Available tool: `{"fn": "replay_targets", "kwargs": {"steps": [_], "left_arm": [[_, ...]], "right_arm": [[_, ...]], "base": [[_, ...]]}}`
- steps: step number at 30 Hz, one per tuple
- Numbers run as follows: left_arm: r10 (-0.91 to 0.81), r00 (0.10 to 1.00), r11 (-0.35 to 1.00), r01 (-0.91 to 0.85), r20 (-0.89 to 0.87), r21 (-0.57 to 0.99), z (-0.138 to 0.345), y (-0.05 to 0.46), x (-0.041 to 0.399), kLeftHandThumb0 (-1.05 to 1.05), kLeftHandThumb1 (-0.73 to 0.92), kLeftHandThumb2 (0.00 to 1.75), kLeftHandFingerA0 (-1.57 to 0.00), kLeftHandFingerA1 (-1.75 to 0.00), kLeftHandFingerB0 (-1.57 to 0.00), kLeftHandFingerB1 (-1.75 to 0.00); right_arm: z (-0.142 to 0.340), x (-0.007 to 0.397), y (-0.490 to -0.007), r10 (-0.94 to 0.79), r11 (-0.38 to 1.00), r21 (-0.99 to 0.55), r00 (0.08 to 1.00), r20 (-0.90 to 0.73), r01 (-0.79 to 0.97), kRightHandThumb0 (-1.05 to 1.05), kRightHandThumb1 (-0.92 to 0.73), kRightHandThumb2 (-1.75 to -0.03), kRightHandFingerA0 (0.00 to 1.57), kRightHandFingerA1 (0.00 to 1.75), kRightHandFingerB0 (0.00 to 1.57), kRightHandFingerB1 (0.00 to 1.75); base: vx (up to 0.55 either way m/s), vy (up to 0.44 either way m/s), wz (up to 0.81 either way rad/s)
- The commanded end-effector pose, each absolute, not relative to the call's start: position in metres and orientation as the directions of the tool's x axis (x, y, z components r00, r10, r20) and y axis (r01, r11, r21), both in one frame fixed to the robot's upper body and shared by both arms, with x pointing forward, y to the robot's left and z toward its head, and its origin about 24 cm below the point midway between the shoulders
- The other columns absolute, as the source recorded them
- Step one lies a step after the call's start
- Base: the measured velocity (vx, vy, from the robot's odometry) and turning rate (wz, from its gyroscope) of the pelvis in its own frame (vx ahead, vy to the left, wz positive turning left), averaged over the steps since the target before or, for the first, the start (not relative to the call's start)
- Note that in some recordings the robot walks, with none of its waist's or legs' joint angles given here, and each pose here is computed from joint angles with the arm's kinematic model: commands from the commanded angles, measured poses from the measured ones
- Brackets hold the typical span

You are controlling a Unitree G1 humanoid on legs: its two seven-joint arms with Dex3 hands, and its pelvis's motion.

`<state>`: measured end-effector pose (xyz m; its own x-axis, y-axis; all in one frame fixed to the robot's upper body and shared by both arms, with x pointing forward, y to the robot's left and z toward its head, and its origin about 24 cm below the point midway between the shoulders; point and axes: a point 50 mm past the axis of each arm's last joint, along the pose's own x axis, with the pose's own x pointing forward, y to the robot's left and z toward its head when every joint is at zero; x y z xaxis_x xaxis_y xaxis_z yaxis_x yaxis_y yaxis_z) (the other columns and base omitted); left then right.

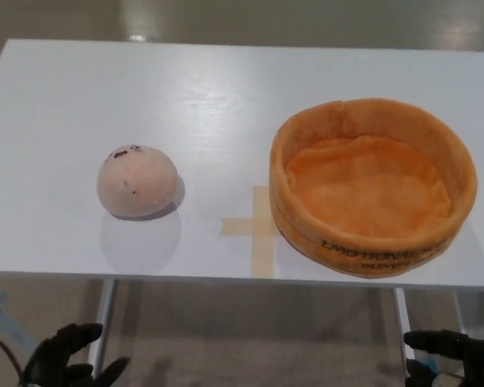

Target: Use the left hand to pick up the pink round toy on the left and place it inside the orange plate on the desk.

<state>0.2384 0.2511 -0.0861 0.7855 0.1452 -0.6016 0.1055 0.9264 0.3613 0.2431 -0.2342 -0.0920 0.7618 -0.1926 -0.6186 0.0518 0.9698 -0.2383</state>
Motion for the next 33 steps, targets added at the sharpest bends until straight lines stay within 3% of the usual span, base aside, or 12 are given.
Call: {"fn": "replay_targets", "kwargs": {"steps": [1, 13, 21, 22, 25, 28, 29, 32, 33], "left_arm": [[0.128, 0.794, 0.917, 0.133, -0.594, 0.376, -0.088, 0.252, 0.234, -0.46, 0.52, 0.7, -0.23, -0.43, -0.23, -0.36], [0.119, 0.79, 0.91, 0.156, -0.602, 0.385, -0.096, 0.252, 0.22, -0.48, 0.52, 0.71, -0.23, -0.42, -0.23, -0.37], [-0.022, 0.832, 0.864, 0.295, -0.554, 0.408, -0.091, 0.252, 0.207, -0.47, 0.52, 0.69, -0.24, -0.41, -0.2, -0.36], [-0.047, 0.84, 0.85, 0.317, -0.54, 0.42, -0.088, 0.252, 0.205, -0.41, 0.58, 0.58, -0.37, -0.35, -0.29, -0.31], [-0.113, 0.861, 0.816, 0.365, -0.496, 0.448, -0.08, 0.251, 0.2, -0.43, 0.57, 0.58, -0.41, -0.37, -0.33, -0.32], [-0.283, 0.849, 0.77, 0.478, -0.447, 0.422, -0.06, 0.244, 0.194, -0.4, 0.57, 0.58, -0.48, -0.37, -0.38, -0.33], [-0.341, 0.832, 0.745, 0.523, -0.438, 0.414, -0.053, 0.241, 0.191, -0.49, 0.48, 0.72, -0.37, -0.44, -0.28, -0.4], [-0.473, 0.773, 0.685, 0.625, -0.423, 0.375, -0.036, 0.234, 0.185, -0.51, 0.47, 0.72, -0.34, -0.43, -0.25, -0.4], [-0.535, 0.726, 0.672, 0.675, -0.431, 0.304, -0.029, 0.231, 0.188, -0.51, 0.49, 0.7, -0.26, -0.4, -0.21, -0.37]], "right_arm": [[-0.094, 0.238, -0.238, -0.196, 0.969, -0.243, 0.77, -0.606, 0.056, -0.21, -0.61, -0.58, 0.8, 0.58, 0.7, 0.51], [-0.102, 0.224, -0.239, -0.203, 0.97, -0.235, 0.746, -0.634, 0.064, -0.2, -0.61, -0.57, 0.8, 0.58, 0.69, 0.51], [-0.105, 0.22, -0.239, -0.204, 0.968, -0.244, 0.74, -0.641, 0.055, -0.2, -0.61, -0.57, 0.8, 0.57, 0.71, 0.51], [-0.105, 0.22, -0.239, -0.204, 0.968, -0.247, 0.74, -0.641, 0.053, -0.19, -0.61, -0.58, 0.78, 0.56, 0.69, 0.5], [-0.105, 0.22, -0.24, -0.205, 0.968, -0.243, 0.741, -0.639, 0.057, -0.2, -0.61, -0.58, 0.78, 0.57, 0.69, 0.5], [-0.105, 0.22, -0.239, -0.2, 0.97, -0.234, 0.746, -0.635, 0.06, -0.21, -0.61, -0.57, 0.79, 0.6, 0.7, 0.52], [-0.105, 0.22, -0.239, -0.2, 0.97, -0.234, 0.746, -0.636, 0.061, -0.21, -0.61, -0.57, 0.8, 0.62, 0.7, 0.52], [-0.105, 0.219, -0.24, -0.199, 0.971, -0.233, 0.745, -0.636, 0.061, -0.21, -0.6, -0.57, 0.8, 0.61, 0.7, 0.52], [-0.102, 0.223, -0.24, -0.202, 0.97, -0.234, 0.751, -0.629, 0.065, -0.2, -0.6, -0.57, 0.8, 0.61, 0.71, 0.52]], "base": [[0.0, 0.0, 0.0], [0.0, 0.0, 0.0], [0.0, 0.0, 0.0], [0.0, 0.0, 0.0], [0.0, 0.0, 0.0], [0.0, 0.0, 0.0], [0.0, 0.0, 0.0], [0.0, 0.0, 0.0], [0.0, 0.0, 0.0]]}}
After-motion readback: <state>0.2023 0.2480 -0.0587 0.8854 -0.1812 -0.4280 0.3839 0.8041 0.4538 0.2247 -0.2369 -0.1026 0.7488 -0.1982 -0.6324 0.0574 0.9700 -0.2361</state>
